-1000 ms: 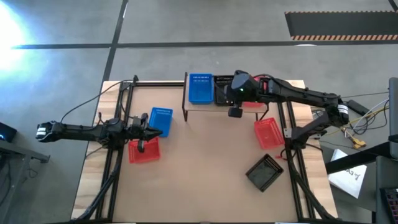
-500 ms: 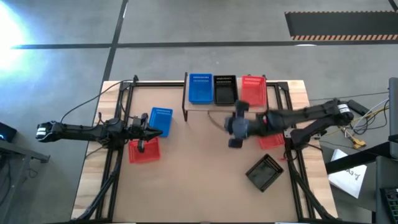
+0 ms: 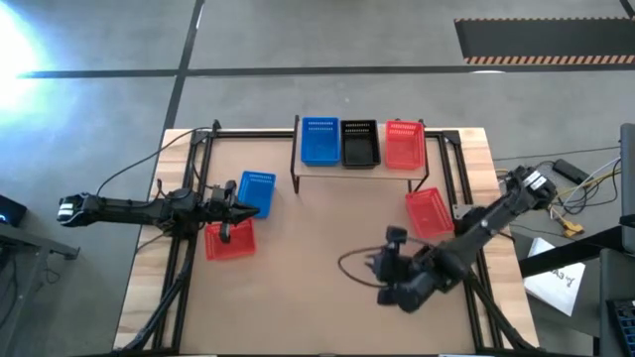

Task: Stack baskets on shelf by color
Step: Stack the black basket on top of the stacked black baskets on the shelf

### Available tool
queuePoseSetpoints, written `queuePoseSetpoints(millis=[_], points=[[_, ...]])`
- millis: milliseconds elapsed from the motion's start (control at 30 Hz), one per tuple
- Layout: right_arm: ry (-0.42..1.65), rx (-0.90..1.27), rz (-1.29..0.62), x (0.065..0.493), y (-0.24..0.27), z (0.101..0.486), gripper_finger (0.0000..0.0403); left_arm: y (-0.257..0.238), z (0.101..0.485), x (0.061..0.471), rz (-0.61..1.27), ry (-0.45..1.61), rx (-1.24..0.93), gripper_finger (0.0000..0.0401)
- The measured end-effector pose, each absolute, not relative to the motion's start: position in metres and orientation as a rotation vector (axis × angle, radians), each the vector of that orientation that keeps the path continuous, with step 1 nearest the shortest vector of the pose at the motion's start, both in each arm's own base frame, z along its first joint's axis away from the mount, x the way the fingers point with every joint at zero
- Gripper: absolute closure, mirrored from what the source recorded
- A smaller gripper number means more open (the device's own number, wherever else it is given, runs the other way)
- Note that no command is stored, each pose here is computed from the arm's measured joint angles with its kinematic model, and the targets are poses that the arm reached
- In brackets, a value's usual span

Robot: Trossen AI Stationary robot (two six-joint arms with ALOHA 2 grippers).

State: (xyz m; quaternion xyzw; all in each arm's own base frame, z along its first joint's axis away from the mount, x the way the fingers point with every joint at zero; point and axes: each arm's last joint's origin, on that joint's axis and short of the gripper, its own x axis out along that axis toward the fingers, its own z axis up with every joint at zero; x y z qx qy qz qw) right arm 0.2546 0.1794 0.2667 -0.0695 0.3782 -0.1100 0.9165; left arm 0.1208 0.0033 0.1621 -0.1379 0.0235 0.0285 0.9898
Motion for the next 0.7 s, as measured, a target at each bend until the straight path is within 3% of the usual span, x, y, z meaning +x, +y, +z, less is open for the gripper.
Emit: queuePoseSetpoints(millis=[200, 367, 500, 700], points=[[0.954, 0.091, -0.25, 0.24, 0.205, 0.239, 0.0347, 0.003, 0.162, 0.121, 0.057, 0.048, -0.277, 0.0401], [1.125, 0.313, -0.463, 0.224, 0.209, 0.218, 0.034, 0.003, 0.162, 0.121, 0.057, 0.048, -0.277, 0.0401], [1.217, 0.41, -0.554, 0.214, 0.217, 0.208, 0.0316, 0.003, 0.162, 0.121, 0.057, 0.048, -0.277, 0.0401], [1.198, 0.466, -0.572, 0.205, 0.225, 0.21, 0.0267, 0.003, 0.162, 0.121, 0.058, 0.048, -0.277, 0.0401]])
